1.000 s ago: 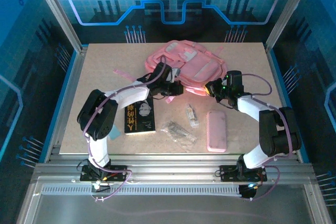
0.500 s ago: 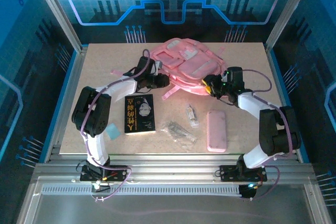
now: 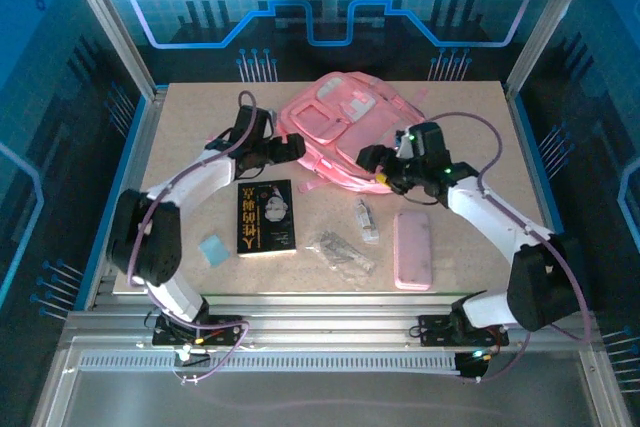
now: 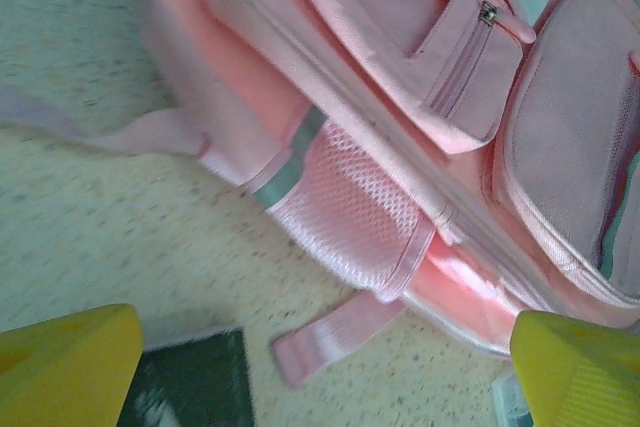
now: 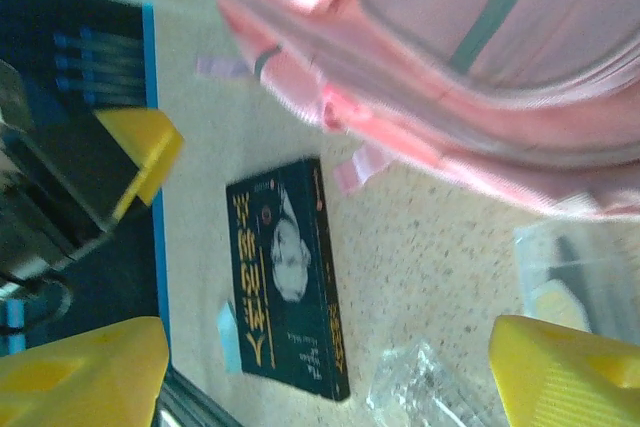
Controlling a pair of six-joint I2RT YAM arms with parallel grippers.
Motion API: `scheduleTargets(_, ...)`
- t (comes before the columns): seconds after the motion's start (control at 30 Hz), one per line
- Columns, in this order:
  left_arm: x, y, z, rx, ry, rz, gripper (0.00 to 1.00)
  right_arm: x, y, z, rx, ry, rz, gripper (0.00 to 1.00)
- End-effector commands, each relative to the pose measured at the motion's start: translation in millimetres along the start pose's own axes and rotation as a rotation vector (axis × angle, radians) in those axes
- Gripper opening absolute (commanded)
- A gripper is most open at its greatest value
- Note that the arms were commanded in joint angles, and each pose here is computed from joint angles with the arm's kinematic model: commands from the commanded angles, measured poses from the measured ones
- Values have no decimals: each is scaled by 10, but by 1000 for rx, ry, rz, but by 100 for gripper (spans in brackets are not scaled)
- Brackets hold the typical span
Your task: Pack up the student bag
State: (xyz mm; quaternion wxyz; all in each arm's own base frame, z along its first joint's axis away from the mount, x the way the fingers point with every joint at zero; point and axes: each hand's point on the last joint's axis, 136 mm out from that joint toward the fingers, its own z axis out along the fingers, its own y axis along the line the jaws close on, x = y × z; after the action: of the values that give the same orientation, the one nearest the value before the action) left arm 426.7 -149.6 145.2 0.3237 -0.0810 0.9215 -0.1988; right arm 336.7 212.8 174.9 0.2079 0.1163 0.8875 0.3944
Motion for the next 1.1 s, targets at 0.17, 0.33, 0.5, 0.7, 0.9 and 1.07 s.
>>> scheduleTargets(0.17,507,735,-379,-218,42,-150,96,660,320,841,-25,206,-223,72)
scheduleTargets(0.33,872,1036,-532,-291,69,-220,95,1023,474,1394,-24,283,-289,58)
scheduleTargets(0.5,1164,1245,-622,-318,92,-281,88,1234,458,1818,21,299,-302,50)
scheduleTargets(0.7,1414,1326,-548,-303,138,-320,76,1282,225,1936,176,257,-324,46)
scheduleTargets(0.9,1559,1297,-320,-249,198,-367,42,1308,63,1978,263,253,-346,47)
scheduleTargets(1.07,1676,1295,-175,-230,247,-391,41,1451,142,2110,182,300,-308,47)
